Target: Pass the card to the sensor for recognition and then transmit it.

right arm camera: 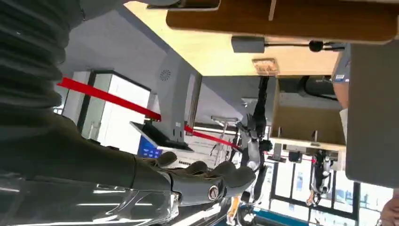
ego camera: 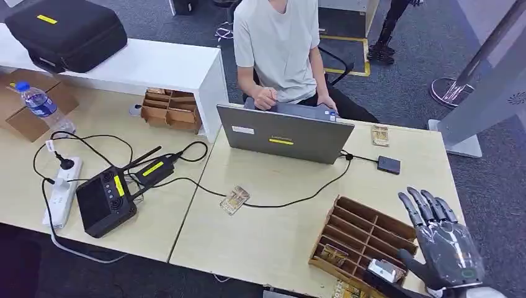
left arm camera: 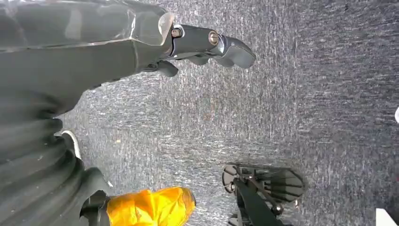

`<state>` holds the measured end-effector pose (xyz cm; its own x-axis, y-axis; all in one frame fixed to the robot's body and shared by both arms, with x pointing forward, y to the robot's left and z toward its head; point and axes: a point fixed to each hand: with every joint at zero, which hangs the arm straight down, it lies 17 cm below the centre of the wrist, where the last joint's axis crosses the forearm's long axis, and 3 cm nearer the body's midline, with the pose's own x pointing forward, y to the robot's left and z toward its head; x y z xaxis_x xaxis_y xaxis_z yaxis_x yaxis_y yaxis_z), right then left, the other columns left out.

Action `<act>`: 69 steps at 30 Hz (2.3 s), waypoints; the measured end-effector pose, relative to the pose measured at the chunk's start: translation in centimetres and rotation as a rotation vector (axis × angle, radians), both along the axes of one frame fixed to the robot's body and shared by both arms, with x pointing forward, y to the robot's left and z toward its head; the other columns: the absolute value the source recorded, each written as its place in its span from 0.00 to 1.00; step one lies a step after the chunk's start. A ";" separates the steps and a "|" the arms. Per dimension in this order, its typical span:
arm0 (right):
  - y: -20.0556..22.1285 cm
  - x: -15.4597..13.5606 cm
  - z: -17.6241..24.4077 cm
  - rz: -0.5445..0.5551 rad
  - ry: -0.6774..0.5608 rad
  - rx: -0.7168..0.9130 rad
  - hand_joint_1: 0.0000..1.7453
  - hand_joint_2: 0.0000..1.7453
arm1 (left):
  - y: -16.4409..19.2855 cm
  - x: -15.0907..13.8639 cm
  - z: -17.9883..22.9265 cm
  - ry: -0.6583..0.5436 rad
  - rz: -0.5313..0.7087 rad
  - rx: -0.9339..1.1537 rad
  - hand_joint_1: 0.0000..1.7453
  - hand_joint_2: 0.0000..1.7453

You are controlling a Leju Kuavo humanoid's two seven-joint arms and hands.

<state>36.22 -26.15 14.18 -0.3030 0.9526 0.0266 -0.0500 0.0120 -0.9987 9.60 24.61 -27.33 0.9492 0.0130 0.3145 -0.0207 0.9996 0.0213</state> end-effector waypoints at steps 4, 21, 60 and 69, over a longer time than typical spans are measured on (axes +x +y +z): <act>-0.5 -0.4 -1.6 -0.001 0.062 -0.005 0.00 1.00 | 0.1 0.0 0.0 -0.002 0.003 0.001 0.00 1.00; -1.3 -0.1 -5.7 -0.009 0.148 -0.032 0.00 1.00 | 0.2 0.0 0.0 -0.002 -0.007 0.005 0.00 1.00; 2.3 1.8 -4.3 -0.009 -0.002 0.030 1.00 1.00 | -0.8 0.0 0.1 -0.001 -0.024 -0.010 0.00 1.00; 2.5 1.8 -4.4 -0.004 -0.001 0.034 1.00 1.00 | -0.8 0.0 0.1 -0.001 -0.024 -0.011 0.00 1.00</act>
